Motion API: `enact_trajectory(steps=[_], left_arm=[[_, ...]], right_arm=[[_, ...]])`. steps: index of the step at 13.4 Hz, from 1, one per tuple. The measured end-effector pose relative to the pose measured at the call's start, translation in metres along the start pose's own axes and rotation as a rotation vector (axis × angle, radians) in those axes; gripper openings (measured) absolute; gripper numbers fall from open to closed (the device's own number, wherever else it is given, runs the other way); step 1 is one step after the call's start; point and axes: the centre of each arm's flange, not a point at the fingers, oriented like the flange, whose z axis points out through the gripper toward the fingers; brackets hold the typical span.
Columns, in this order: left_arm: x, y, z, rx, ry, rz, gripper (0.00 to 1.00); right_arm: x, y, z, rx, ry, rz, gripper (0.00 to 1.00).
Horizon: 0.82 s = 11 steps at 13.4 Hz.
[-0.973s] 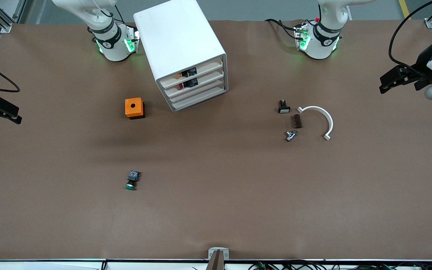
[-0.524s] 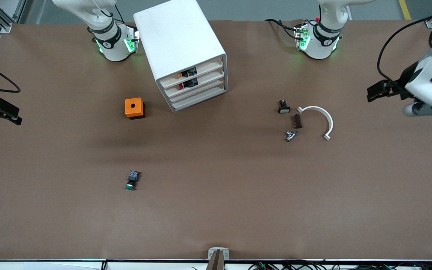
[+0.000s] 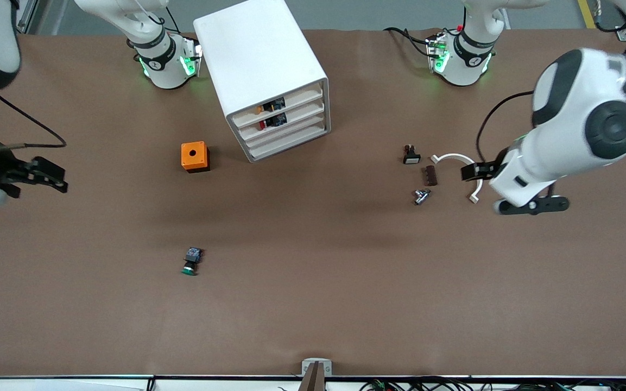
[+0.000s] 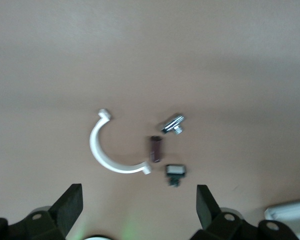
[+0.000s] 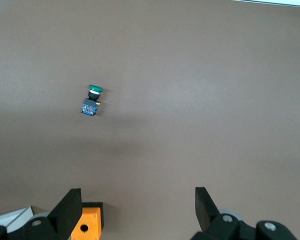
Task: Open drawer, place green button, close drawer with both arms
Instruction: 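Reach the right gripper to the green button while the left gripper approaches the cabinet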
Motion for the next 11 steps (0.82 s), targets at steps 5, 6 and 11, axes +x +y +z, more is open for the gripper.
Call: enact_trajectory(steps=[5, 6, 11], left_arm=[[-0.005, 0.101, 0.097, 0.016, -0.148, -0.289, 1.0], [-0.002, 0.111, 0.115, 0.013, -0.19, -0.368, 1.0], [0.005, 0.156, 0.209, 0.096, -0.335, -0.648, 1.0]], right_arm=[[0.039, -0.015, 0.092, 0.009, -0.019, -0.012, 1.0], [0.045, -0.014, 0.11, 0.022, -0.02, -0.002, 1.0], [0.066, -0.05, 0.186, 0.031, -0.024, 0.193, 1.0]])
